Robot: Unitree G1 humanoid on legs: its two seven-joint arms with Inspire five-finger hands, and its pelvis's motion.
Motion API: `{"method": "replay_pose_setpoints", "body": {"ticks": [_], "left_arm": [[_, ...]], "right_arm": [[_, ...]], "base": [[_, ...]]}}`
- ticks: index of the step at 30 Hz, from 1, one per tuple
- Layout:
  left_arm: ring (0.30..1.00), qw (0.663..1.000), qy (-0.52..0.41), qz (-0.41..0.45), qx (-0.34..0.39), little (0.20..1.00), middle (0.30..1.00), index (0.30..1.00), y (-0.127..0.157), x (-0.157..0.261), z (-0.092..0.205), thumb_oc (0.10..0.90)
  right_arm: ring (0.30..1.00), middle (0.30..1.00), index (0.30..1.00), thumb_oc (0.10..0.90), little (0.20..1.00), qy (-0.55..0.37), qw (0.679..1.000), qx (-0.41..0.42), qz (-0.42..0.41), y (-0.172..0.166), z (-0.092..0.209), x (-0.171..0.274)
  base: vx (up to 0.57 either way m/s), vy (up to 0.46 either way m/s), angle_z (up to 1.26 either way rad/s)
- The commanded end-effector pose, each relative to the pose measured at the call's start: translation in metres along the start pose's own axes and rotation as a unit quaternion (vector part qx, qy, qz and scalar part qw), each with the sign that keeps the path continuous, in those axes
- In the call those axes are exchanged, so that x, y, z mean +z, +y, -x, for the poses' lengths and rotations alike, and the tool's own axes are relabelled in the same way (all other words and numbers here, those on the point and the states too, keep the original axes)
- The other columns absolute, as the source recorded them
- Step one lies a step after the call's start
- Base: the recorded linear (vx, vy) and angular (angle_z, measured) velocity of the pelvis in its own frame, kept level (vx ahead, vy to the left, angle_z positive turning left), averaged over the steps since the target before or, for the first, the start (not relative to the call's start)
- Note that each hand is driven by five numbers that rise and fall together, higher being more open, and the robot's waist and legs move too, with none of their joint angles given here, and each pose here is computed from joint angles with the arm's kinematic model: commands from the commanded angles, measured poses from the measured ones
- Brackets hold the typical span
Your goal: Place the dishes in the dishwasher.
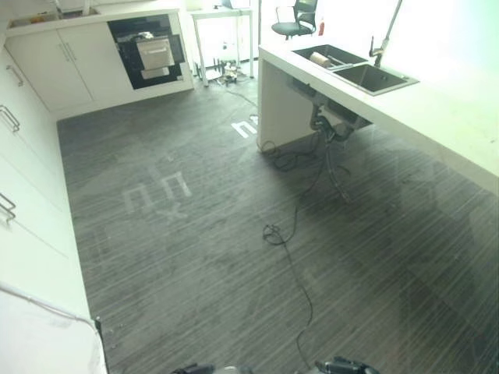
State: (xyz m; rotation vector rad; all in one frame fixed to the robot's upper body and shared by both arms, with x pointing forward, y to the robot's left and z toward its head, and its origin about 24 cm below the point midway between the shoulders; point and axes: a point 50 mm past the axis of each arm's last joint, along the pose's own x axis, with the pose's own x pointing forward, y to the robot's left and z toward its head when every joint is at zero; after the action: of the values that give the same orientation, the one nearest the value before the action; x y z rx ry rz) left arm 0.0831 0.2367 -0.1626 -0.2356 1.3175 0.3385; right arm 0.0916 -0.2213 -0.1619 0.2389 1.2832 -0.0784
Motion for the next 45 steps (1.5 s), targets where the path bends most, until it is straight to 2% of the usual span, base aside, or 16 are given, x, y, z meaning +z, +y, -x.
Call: {"method": "replay_pose_setpoints", "body": {"ticks": [1, 13, 14, 15, 16, 17, 23, 24, 29, 34, 41, 45], "left_arm": [[0.900, 0.999, 0.042, -0.017, -0.016, 0.900, 0.900, 0.900, -0.014, -0.022, -0.002, 0.800], [0.900, 0.999, 0.037, -0.005, -0.014, 0.900, 0.900, 0.900, -0.015, -0.021, -0.002, 0.800], [0.900, 0.999, 0.033, 0.003, -0.013, 0.900, 0.900, 0.900, -0.014, -0.020, -0.002, 0.800], [0.900, 0.999, 0.020, 0.034, -0.014, 0.900, 0.900, 0.900, -0.014, -0.014, -0.002, 0.800], [0.900, 0.997, -0.007, 0.074, -0.020, 0.900, 0.900, 0.900, -0.018, -0.005, -0.001, 0.800], [0.900, 0.993, -0.077, 0.083, -0.014, 0.900, 0.900, 0.900, -0.019, 0.018, 0.002, 0.800], [0.900, 0.965, -0.227, 0.122, -0.041, 0.900, 0.900, 0.900, -0.027, 0.063, 0.019, 0.800], [0.900, 0.946, -0.287, 0.136, -0.060, 0.900, 0.900, 0.900, -0.029, 0.071, 0.030, 0.800], [0.900, 0.920, -0.348, 0.166, -0.073, 0.900, 0.900, 0.900, -0.026, 0.078, 0.042, 0.800], [0.900, 0.892, -0.413, 0.143, -0.110, 0.900, 0.900, 0.900, -0.029, 0.089, 0.060, 0.800], [0.900, 0.868, -0.452, 0.162, -0.125, 0.900, 0.900, 0.900, -0.026, 0.083, 0.078, 0.800], [0.900, 0.858, -0.476, 0.138, -0.136, 0.900, 0.900, 0.900, -0.027, 0.094, 0.088, 0.800]], "right_arm": [[0.900, 0.900, 0.900, 0.800, 0.900, 0.047, 0.999, -0.015, 0.016, -0.012, 0.003, -0.021], [0.900, 0.900, 0.900, 0.800, 0.900, 0.038, 0.999, -0.021, 0.001, -0.011, 0.003, -0.021], [0.900, 0.900, 0.900, 0.800, 0.900, 0.024, 0.999, -0.018, -0.018, -0.011, 0.003, -0.017], [0.900, 0.900, 0.900, 0.800, 0.900, -0.019, 0.998, -0.008, -0.061, -0.010, 0.003, -0.004], [0.900, 0.900, 0.900, 0.800, 0.900, -0.065, 0.996, -0.003, -0.068, -0.008, 0.004, 0.013], [0.900, 0.900, 0.900, 0.800, 0.900, -0.133, 0.989, 0.007, -0.065, -0.006, 0.009, 0.038], [0.900, 0.900, 0.900, 0.800, 0.900, -0.275, 0.958, 0.038, -0.065, 0.008, 0.031, 0.094], [0.900, 0.900, 0.900, 0.800, 0.900, -0.341, 0.937, 0.066, -0.046, 0.021, 0.049, 0.114], [0.900, 0.900, 0.900, 0.800, 0.900, -0.424, 0.901, 0.089, 0.010, 0.033, 0.077, 0.137], [0.900, 0.900, 0.900, 0.800, 0.900, -0.488, 0.866, 0.103, 0.035, 0.033, 0.104, 0.151], [0.900, 0.900, 0.900, 0.800, 0.900, -0.500, 0.854, 0.129, 0.070, 0.027, 0.122, 0.140], [0.900, 0.900, 0.900, 0.800, 0.900, -0.508, 0.848, 0.141, 0.061, 0.028, 0.125, 0.137]], "base": [[0.00, 0.000, 0.00], [0.00, 0.000, 0.00], [0.04, -0.034, 0.03], [0.05, -0.038, 0.04], [0.06, -0.067, 0.02], [0.04, -0.074, 0.02], [0.04, -0.083, 0.00], [0.08, -0.132, 0.01], [0.09, -0.143, -0.04], [0.04, -0.085, 0.06], [0.36, 0.256, -0.27], [0.29, 0.207, -0.40]]}}
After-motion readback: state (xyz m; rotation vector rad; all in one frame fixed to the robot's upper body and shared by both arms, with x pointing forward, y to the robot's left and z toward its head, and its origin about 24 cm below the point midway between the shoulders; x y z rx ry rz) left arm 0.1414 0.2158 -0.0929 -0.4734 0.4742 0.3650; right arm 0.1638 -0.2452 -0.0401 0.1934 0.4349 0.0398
